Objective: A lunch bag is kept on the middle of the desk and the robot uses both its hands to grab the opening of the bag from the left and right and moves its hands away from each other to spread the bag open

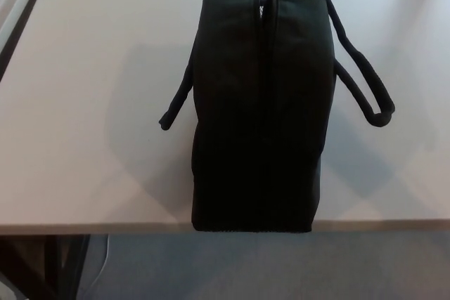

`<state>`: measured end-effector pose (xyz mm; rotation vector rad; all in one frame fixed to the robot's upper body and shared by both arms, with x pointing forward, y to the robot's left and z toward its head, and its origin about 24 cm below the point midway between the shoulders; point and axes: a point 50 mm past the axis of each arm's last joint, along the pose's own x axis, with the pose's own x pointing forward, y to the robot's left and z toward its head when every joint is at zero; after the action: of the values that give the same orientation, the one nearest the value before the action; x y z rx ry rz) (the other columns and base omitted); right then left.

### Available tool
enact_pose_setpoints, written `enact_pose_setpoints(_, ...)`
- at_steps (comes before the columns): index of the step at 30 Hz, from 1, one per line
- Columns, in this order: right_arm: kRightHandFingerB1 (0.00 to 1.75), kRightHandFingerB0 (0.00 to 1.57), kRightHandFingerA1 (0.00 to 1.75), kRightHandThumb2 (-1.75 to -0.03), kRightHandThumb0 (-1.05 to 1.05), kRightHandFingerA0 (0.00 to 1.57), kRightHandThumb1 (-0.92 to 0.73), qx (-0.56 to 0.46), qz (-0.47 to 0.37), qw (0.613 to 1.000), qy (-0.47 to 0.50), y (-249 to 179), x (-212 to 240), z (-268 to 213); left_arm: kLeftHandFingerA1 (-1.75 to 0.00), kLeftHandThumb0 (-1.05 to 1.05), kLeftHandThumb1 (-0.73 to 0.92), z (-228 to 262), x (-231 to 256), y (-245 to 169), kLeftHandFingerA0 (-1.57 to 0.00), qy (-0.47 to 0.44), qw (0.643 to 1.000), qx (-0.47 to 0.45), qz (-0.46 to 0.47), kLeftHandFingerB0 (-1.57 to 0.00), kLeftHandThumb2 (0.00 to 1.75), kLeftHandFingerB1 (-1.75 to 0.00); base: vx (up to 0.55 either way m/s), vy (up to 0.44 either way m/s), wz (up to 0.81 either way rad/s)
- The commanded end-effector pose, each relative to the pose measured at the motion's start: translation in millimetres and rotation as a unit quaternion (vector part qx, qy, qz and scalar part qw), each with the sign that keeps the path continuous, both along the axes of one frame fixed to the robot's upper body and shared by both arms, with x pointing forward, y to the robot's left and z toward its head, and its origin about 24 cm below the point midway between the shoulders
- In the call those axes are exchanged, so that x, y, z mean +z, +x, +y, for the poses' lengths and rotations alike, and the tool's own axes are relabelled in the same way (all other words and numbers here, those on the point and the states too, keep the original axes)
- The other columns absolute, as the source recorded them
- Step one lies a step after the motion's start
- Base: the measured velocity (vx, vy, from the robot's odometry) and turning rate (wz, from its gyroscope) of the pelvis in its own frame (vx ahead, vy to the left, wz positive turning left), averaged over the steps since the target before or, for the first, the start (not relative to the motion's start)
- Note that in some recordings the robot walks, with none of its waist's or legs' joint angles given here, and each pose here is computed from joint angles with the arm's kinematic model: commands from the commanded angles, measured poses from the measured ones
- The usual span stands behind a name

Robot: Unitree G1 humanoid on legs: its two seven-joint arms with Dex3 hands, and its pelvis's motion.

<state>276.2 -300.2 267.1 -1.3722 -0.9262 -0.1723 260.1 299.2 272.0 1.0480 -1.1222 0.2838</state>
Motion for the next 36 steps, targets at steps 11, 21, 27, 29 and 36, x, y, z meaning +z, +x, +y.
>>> enact_pose_setpoints(11,0.29,0.19,0.35,-0.58,-0.38,0.44,-0.61,-0.035,-0.020,0.962,-0.270,71,77,73,-0.39,-0.14,0.59,-145,-8,77,-0.58,0.217,0.965,-0.095,-0.109,-0.34,0.58,-0.33,0.00,0.000,0.00)
enact_pose_setpoints(21,0.35,0.05,0.47,-0.75,-0.50,0.41,-0.49,0.008,-0.020,0.949,-0.314,77,60,100,-0.41,-0.09,0.57,-169,-50,77,-0.63,0.274,0.947,-0.142,-0.093,-0.36,0.59,-0.34,0.00,0.000,0.00)
enact_pose_setpoints(27,0.24,0.09,0.38,-0.60,-0.38,0.48,-0.59,0.036,0.009,0.948,-0.316,84,43,112,-0.39,-0.08,0.57,-177,-67,75,-0.55,0.286,0.940,-0.169,-0.080,-0.36,0.60,-0.34,0.00,0.000,0.00)
enact_pose_setpoints(29,0.27,0.11,0.37,-0.58,-0.38,0.49,-0.58,0.041,0.015,0.943,-0.329,89,31,119,-0.40,-0.06,0.54,-184,-74,75,-0.56,0.280,0.938,-0.189,-0.083,-0.38,0.64,-0.36,0.00,0.000,0.00)
enact_pose_setpoints(36,0.31,0.05,0.48,-0.77,-0.52,0.40,-0.52,0.057,0.040,0.926,-0.370,97,5,134,-0.40,-0.09,0.56,-197,-88,70,-0.58,0.310,0.921,-0.221,-0.088,-0.42,0.61,-0.36,0.00,0.000,0.00)
